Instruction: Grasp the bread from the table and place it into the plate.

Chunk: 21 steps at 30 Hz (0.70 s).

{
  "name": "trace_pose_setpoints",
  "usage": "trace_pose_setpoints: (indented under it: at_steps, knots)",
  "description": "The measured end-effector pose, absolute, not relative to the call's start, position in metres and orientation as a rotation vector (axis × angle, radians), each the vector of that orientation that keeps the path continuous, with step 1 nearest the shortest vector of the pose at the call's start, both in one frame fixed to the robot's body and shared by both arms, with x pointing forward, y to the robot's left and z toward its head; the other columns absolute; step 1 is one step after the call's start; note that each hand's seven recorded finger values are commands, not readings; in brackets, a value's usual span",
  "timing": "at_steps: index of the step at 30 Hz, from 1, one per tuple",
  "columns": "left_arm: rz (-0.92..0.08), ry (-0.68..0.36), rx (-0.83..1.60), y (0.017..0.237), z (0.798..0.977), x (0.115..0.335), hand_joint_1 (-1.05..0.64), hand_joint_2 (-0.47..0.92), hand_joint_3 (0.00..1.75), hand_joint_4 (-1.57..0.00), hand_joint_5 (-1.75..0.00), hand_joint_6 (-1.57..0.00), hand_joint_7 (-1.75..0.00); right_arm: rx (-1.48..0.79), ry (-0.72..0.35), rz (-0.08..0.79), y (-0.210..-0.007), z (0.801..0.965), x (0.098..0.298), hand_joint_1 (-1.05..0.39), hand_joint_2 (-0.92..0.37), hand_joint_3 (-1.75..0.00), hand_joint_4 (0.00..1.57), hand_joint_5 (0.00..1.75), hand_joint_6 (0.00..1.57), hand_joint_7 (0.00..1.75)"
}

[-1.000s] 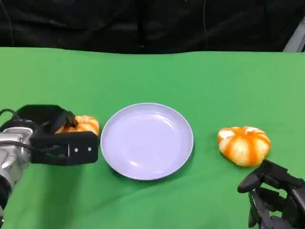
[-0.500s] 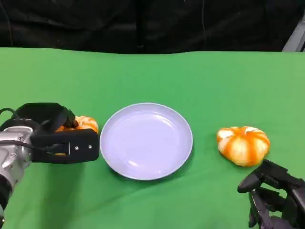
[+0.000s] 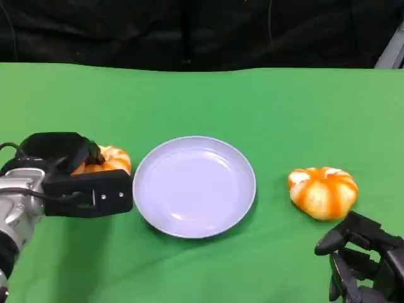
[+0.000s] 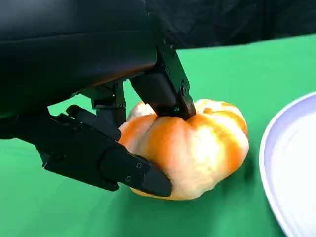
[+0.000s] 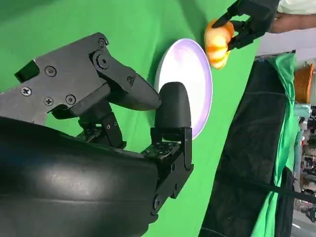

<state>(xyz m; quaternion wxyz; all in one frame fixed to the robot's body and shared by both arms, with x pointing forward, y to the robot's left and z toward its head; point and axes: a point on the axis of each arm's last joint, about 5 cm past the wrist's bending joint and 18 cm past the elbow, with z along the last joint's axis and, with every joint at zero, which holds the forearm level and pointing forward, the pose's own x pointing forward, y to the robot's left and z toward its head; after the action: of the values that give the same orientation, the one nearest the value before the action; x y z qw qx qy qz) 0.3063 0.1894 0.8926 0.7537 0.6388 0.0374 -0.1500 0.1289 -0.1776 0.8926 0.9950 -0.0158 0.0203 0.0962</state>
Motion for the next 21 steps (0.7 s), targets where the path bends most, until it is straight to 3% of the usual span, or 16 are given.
trace_pose_setpoints:
  at_steps: [13,15,17,21]
  knots:
    - [-0.319,0.090,1.378,0.1897,0.8917,0.3057,-0.07,0.92,0.06,-0.67,-1.51,-1.14,-0.05,-0.019,0.030,0.198,-0.1776,0.8930,0.1290,-0.09,-0.71,-0.98,0.74,1.75,0.62,1.63]
    - [-0.317,0.090,1.376,0.1898,0.8919,0.3057,-0.10,0.92,0.05,-0.67,-1.52,-1.08,-0.01,-0.019,0.030,0.198,-0.1776,0.8930,0.1290,-0.09,-0.71,-0.98,0.74,1.75,0.61,1.63]
    - [-0.314,0.090,1.374,0.1901,0.8921,0.3058,-0.09,0.92,0.04,-0.62,-1.68,-1.15,-0.06,-0.019,0.030,0.198,-0.1775,0.8930,0.1290,-0.09,-0.71,-0.99,0.74,1.75,0.61,1.63]
    - [-0.301,0.090,1.369,0.1907,0.8932,0.3064,-0.08,0.92,0.06,-0.60,-1.74,-1.21,-0.09,-0.018,0.030,0.197,-0.1772,0.8930,0.1291,-0.08,-0.71,-0.99,0.73,1.75,0.61,1.62]
